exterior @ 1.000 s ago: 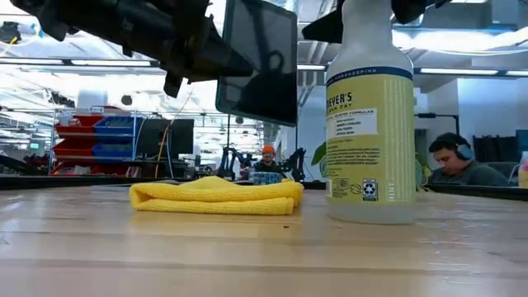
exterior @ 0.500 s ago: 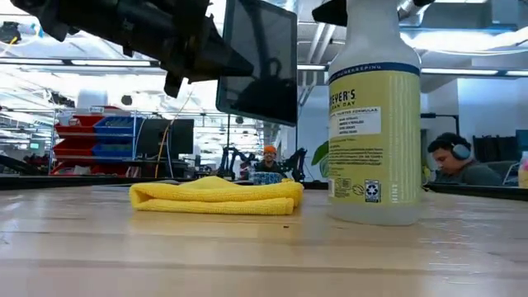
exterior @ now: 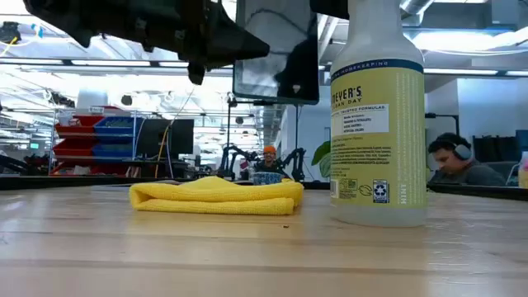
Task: Clean tablet
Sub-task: Spray the front of the tablet using the cleaning bottle
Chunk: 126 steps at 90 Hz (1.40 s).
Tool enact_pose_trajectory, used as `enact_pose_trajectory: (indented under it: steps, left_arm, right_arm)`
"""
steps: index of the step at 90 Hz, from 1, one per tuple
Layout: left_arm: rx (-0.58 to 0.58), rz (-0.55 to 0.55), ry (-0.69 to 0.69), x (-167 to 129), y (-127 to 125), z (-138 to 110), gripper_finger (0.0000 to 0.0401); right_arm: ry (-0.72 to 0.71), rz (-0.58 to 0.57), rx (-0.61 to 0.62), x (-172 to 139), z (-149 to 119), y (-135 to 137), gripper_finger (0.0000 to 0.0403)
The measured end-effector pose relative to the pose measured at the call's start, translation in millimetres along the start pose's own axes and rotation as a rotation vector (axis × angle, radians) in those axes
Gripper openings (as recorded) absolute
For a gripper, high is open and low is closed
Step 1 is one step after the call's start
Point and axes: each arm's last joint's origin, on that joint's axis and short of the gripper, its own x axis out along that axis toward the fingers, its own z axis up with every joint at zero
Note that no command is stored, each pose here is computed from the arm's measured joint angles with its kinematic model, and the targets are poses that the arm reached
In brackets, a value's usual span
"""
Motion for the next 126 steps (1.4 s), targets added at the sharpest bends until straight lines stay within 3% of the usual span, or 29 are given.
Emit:
enact_pose_trajectory:
  steps: [62, 86, 96, 109, 126]
  left_arm:
    - [-0.004, -0.038, -0.022, 0.5, -0.5, 2.9, 0.0009]
    - [-0.002, -0.037, -0.017, 0.5, -0.4, 2.3, 0.0009]
    - [-0.003, -0.036, -0.016, 0.5, -0.4, 2.3, 0.0009]
    - [-0.002, -0.036, -0.016, 0.5, -0.4, 2.2, 0.0009]
    - [0.000, -0.035, -0.012, 0.5, -0.3, 1.9, 0.0009]
  right_arm:
    - [0.031, 0.066, 0.030, 1.0, -2.4, -0.5, 0.0304]
    - [0.052, 0.061, 0.064, 2.4, -3.8, -4.4, 0.0210]
    - [0.053, 0.060, 0.061, 2.3, -4.0, -4.4, 0.0190]
    - [0.067, 0.060, 0.056, 2.0, -4.8, -4.5, 0.0194]
    - [0.102, 0.081, 0.038, 1.4, -7.7, -3.9, 0.0251]
